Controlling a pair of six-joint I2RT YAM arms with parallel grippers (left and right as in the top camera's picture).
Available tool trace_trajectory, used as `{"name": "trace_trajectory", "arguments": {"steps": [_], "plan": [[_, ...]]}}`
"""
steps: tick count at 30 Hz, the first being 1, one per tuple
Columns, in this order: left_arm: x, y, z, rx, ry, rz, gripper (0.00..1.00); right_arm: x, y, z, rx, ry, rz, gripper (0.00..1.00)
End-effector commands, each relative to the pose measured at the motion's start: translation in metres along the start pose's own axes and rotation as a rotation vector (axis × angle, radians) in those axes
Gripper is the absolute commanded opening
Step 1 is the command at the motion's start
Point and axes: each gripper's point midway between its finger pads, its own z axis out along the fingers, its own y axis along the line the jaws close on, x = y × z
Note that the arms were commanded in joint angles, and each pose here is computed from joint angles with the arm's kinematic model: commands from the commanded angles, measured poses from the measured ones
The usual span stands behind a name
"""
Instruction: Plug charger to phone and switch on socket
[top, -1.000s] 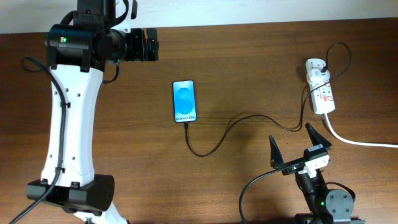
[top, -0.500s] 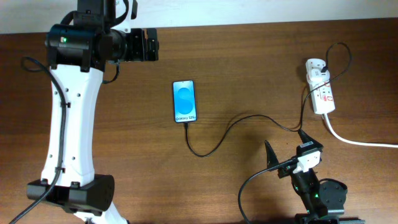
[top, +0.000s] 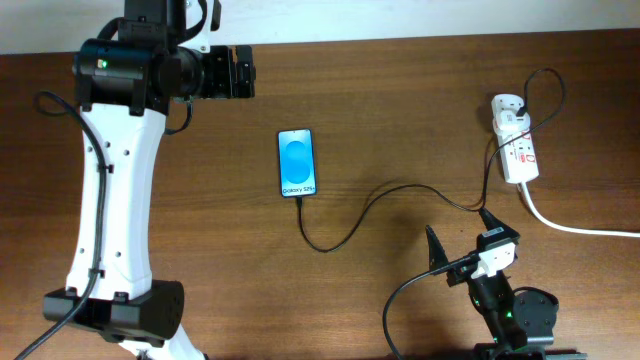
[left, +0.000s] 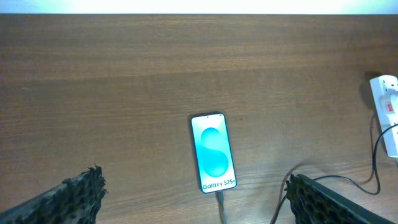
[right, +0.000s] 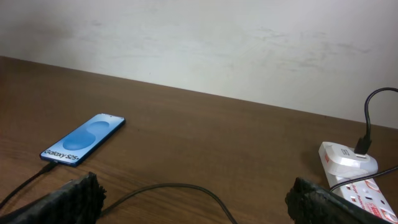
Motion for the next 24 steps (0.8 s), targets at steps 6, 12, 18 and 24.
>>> {"name": "trace_trajectory", "arguments": {"steps": [6,12,18,24], "plan": [[-0.006,-0.003,-0.028,0.005,-0.062,0.008,0.99,0.002,0.004,0.0,-0.02,0.0,0.008,0.98],[0.054,0.038,-0.1,-0.188,-0.125,-0.013,0.99,0.001,0.004,0.0,-0.02,0.0,0.007,0.98],[0.129,0.062,-0.1,-0.207,-0.35,-0.042,0.99,0.001,0.004,0.0,-0.02,0.0,0.007,0.98],[0.201,0.068,-0.059,-0.151,-0.639,-0.016,0.99,0.001,0.004,0.0,-0.02,0.0,0.007,0.98]]}}
